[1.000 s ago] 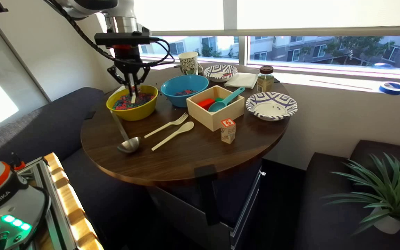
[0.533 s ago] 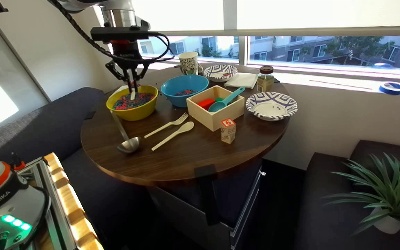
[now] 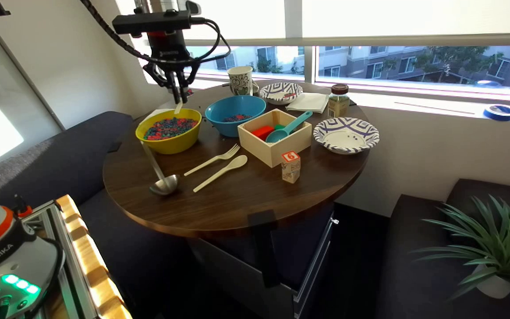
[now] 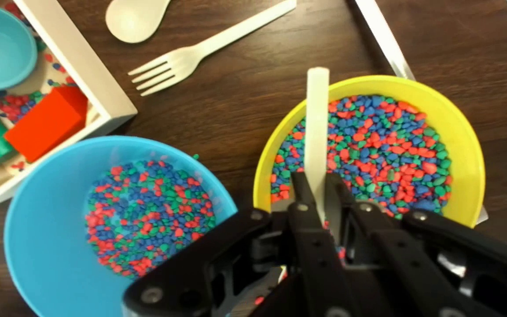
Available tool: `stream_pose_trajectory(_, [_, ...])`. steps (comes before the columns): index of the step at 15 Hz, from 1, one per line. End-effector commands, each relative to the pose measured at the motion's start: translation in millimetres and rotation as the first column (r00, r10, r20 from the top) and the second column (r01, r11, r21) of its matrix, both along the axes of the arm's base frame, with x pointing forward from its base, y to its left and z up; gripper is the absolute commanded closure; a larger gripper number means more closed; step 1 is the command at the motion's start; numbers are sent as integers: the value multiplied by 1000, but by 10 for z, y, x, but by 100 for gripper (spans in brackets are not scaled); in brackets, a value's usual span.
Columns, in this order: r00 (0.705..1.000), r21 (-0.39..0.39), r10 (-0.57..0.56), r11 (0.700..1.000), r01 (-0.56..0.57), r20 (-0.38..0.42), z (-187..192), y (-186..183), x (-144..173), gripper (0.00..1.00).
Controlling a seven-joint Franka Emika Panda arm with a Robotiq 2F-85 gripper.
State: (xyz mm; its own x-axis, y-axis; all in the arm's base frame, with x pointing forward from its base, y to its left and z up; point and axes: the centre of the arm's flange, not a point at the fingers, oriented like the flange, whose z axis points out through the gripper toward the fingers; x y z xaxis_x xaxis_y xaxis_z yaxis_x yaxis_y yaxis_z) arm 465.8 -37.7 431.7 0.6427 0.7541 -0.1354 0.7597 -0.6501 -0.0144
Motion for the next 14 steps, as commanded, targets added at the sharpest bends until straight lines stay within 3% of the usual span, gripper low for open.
stream_pose_trajectory(1, [991, 4, -126, 992, 126, 52, 111, -184, 172, 97])
stream_pose_trajectory(9, [950, -21, -287, 956, 291, 121, 12, -537, 519, 97])
stream_pose_trajectory(14, [942, -86, -313, 942, 323, 120, -217, -579, 614, 97])
